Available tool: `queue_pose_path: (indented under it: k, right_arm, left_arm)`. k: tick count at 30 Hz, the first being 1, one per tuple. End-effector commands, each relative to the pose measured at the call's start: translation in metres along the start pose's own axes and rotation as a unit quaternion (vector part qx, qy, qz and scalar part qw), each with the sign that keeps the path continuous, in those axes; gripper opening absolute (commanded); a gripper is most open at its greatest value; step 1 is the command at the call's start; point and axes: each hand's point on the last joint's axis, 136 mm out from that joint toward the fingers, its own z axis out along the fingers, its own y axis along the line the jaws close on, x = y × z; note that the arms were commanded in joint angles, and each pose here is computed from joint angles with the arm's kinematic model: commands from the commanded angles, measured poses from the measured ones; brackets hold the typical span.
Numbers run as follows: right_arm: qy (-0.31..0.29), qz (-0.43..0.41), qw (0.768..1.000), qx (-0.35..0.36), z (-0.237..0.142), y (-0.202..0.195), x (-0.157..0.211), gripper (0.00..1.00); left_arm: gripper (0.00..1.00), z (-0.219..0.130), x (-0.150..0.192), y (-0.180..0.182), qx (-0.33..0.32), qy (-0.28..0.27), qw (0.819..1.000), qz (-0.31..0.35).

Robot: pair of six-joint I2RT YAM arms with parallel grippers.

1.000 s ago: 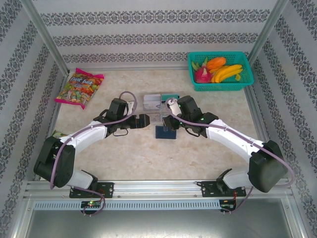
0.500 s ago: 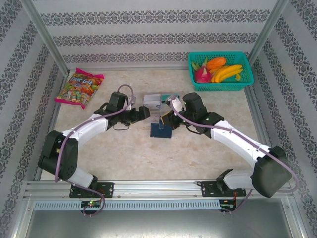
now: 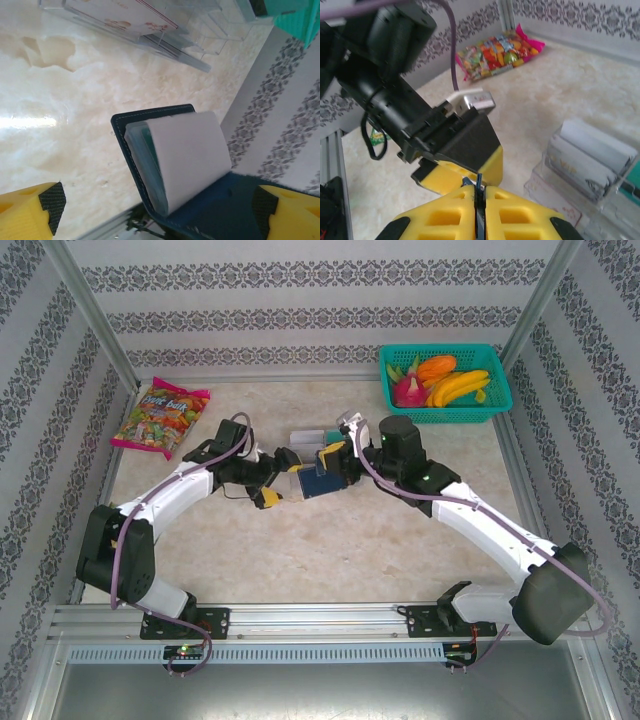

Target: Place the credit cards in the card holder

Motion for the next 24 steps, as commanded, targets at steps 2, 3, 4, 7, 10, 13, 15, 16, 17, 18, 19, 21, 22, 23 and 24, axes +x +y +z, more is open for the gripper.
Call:
queue_pose_path:
  k: [2, 3, 4, 7, 10, 13, 15, 16, 17, 18, 19, 21, 22, 23, 24]
  right_arm:
    - [-0.069, -0.030, 0.996, -0.048, -0.007, 0.021, -0.056, 0.10]
    - [-0.072, -0.031, 0.996, -0.050, -0.006, 0.023, -0.058, 0.10]
    - [-0.076, -0.032, 0.995, -0.051, -0.005, 0.023, -0.062, 0.10]
    - [-0.086, -0.031, 0.994, -0.059, -0.001, 0.024, -0.069, 0.10]
    - [-0.095, -0.030, 0.992, -0.072, 0.005, 0.028, -0.076, 0.10]
    - [-0.107, -0.036, 0.990, -0.081, 0.008, 0.033, -0.086, 0.10]
    - [-0.118, -0.037, 0.988, -0.088, 0.007, 0.036, -0.093, 0.10]
    - [-0.123, -0.037, 0.987, -0.092, 0.006, 0.038, -0.096, 0.10]
    - [-0.125, -0.037, 0.987, -0.097, 0.006, 0.040, -0.098, 0.10]
    - [-0.128, -0.037, 0.986, -0.100, 0.006, 0.041, -0.100, 0.10]
    - [-0.128, -0.038, 0.986, -0.102, 0.006, 0.043, -0.101, 0.10]
    - [-0.123, -0.038, 0.986, -0.102, 0.007, 0.042, -0.099, 0.10]
    - [-0.118, -0.037, 0.987, -0.099, 0.009, 0.041, -0.096, 0.10]
    - [-0.113, -0.035, 0.988, -0.097, 0.010, 0.039, -0.092, 0.10]
    - [-0.108, -0.032, 0.989, -0.096, 0.010, 0.038, -0.089, 0.10]
  left_arm:
    - [0.97, -0.015, 0.000, -0.022, 0.014, 0.007, 0.997, -0.074]
    - [0.98, -0.017, -0.001, -0.027, 0.015, 0.007, 0.997, -0.078]
    - [0.98, -0.019, -0.002, -0.033, 0.020, 0.007, 0.997, -0.079]
    - [0.98, -0.021, -0.007, -0.050, 0.048, 0.001, 0.996, -0.081]
    - [0.96, -0.018, -0.011, -0.059, 0.069, 0.005, 0.993, -0.093]
    - [0.95, -0.016, -0.012, -0.054, 0.060, 0.007, 0.993, -0.103]
    - [0.93, -0.012, -0.011, -0.051, 0.061, 0.013, 0.992, -0.109]
    - [0.92, -0.011, -0.011, -0.049, 0.062, 0.016, 0.991, -0.114]
    - [0.92, -0.009, -0.011, -0.049, 0.066, 0.020, 0.991, -0.117]
    - [0.92, -0.009, -0.012, -0.049, 0.069, 0.020, 0.990, -0.120]
    - [0.92, -0.009, -0.014, -0.048, 0.071, 0.020, 0.990, -0.122]
    - [0.90, -0.012, -0.019, -0.047, 0.075, 0.013, 0.990, -0.121]
    - [0.90, -0.016, -0.022, -0.048, 0.076, 0.005, 0.990, -0.117]
    - [0.90, -0.019, -0.024, -0.047, 0.075, -0.001, 0.990, -0.115]
    - [0.89, -0.021, -0.026, -0.045, 0.073, -0.006, 0.991, -0.114]
